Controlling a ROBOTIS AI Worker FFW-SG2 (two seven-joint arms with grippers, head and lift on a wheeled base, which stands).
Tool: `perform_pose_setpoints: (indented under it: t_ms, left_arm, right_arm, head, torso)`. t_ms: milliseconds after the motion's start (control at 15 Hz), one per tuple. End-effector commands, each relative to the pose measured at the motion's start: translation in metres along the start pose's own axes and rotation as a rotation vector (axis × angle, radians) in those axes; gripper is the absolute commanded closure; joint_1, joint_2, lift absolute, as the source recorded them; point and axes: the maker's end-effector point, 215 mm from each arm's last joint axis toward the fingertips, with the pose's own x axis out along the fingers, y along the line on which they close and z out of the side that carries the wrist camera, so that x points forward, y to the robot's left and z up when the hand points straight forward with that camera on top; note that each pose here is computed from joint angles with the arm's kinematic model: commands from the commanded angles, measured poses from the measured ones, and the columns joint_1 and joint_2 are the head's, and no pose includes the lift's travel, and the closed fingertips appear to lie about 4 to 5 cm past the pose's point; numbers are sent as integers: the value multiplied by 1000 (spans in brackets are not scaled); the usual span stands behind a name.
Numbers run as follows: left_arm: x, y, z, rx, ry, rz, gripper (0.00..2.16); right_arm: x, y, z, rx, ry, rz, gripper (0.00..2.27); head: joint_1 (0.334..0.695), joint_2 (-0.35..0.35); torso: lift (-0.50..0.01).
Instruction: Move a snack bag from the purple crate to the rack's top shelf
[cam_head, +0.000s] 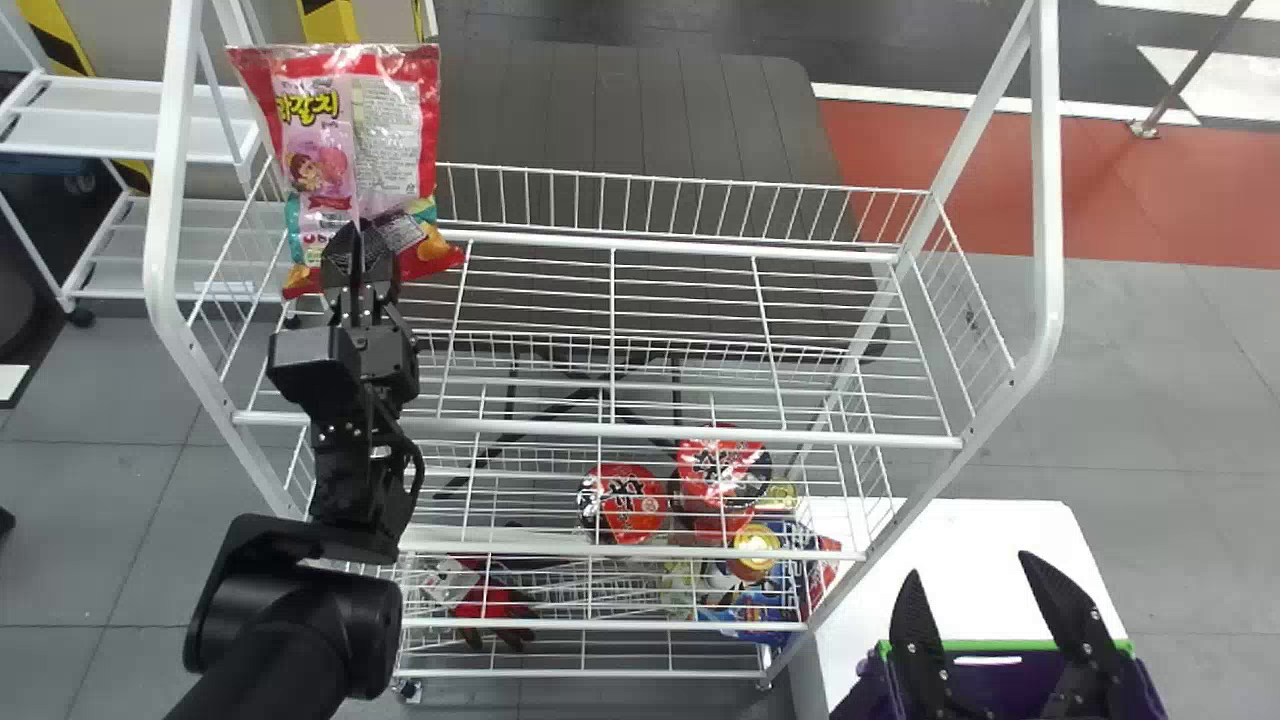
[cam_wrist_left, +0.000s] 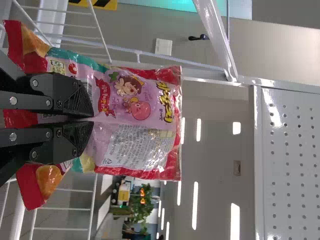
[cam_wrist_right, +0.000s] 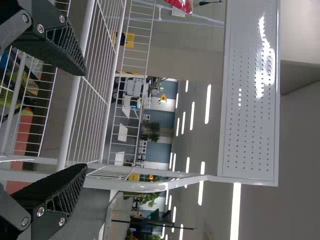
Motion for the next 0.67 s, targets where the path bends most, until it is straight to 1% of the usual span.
perform_pose_setpoints:
  t_ms: [0, 400, 467, 600]
  left_arm:
    - [0, -4, -2, 2, 5, -13, 1011]
    - [-1, -5, -8, 11, 19, -25, 1008]
    - [0, -6, -8, 13, 19, -30, 842]
    - [-2, -7, -12, 17, 27, -40, 606]
  right_arm:
    - [-1, 0, -1, 0, 2, 0, 188]
    - [-2, 1, 4, -7, -17, 3, 188]
    - [-2, 1, 4, -7, -17, 3, 188]
    - [-2, 1, 5, -9, -20, 4, 188]
  head:
    - [695, -105]
    - [695, -110]
    - [695, -110]
    - [695, -110]
  torso:
    - [0]
    - [0]
    - [0]
    - [0]
